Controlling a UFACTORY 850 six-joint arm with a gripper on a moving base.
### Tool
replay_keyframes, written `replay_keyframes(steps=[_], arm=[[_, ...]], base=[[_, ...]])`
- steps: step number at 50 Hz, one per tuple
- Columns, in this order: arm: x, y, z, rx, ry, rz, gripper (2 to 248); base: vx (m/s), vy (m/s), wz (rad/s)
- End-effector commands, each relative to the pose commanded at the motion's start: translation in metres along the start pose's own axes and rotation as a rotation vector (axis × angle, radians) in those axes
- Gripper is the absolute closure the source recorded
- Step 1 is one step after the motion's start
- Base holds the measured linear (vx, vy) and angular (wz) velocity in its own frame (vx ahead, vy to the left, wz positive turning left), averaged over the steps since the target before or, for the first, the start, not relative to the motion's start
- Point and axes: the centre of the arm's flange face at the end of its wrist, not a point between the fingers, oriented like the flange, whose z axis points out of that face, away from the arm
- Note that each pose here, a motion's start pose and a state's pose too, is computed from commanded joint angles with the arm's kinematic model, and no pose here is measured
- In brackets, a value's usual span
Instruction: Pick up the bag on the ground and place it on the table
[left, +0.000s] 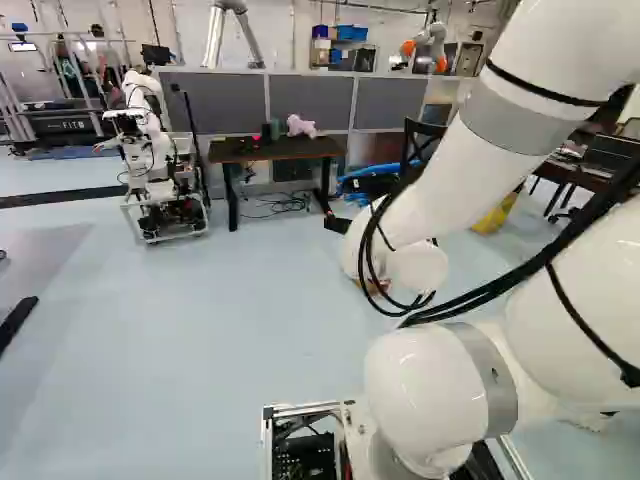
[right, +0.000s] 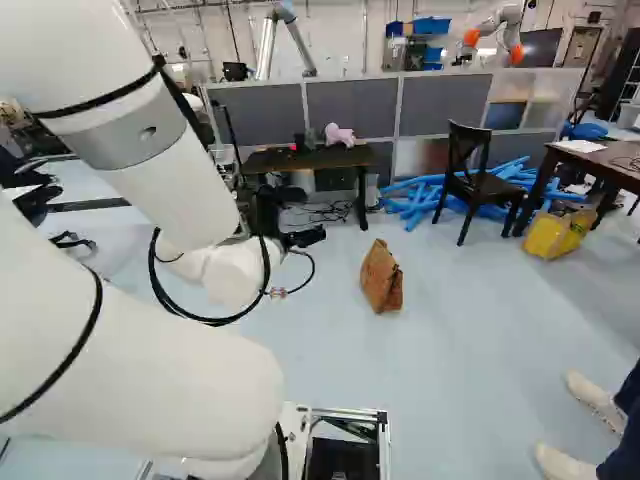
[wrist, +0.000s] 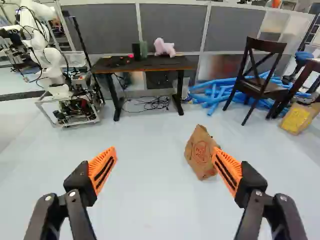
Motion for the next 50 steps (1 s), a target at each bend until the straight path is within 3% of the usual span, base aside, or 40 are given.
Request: replay_keyframes(steps=[50], arm=[[0.0,0.0,0.0,0.0,0.0,0.0,3]], base=[[0.005,-0.003,-0.001]])
